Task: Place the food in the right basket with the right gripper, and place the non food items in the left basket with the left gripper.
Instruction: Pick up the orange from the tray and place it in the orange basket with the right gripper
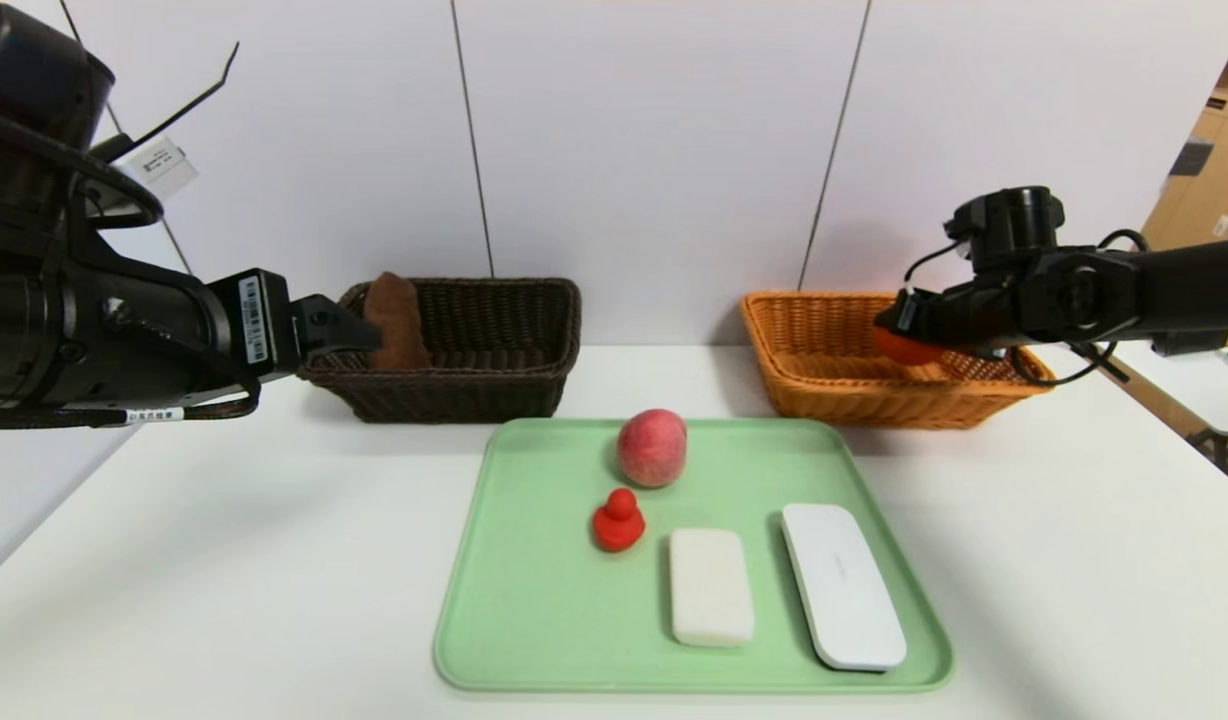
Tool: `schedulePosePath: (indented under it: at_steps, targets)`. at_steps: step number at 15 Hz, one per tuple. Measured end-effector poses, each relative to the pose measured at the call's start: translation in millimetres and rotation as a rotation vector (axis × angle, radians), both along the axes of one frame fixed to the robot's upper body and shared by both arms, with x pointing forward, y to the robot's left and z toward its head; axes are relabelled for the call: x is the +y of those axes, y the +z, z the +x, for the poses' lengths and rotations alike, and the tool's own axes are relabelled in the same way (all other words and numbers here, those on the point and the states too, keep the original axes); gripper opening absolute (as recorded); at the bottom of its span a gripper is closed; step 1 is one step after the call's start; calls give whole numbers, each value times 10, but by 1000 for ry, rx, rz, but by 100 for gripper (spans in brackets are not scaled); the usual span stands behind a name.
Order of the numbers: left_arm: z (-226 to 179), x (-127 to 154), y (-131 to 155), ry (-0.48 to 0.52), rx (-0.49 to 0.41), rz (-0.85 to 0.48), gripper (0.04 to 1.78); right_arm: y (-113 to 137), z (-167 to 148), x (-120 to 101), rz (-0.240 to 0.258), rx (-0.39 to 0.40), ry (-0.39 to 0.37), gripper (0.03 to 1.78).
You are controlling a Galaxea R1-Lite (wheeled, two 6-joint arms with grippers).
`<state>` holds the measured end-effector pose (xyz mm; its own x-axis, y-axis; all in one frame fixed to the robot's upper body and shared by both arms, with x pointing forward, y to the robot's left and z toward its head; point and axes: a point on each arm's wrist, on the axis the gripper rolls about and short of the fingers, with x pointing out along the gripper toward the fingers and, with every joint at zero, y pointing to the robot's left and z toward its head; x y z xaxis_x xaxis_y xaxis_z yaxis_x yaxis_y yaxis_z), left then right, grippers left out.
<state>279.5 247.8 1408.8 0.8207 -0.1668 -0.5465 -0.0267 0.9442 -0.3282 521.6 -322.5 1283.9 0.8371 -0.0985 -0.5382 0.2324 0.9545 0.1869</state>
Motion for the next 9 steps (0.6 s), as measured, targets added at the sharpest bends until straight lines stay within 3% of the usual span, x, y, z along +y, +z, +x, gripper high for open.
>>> schedulePosePath:
  at_steps: [9]
  targets:
    - [6, -21, -32, -6, 14, 3, 169, 0, 18, -6, 5, 1, -6, 150]
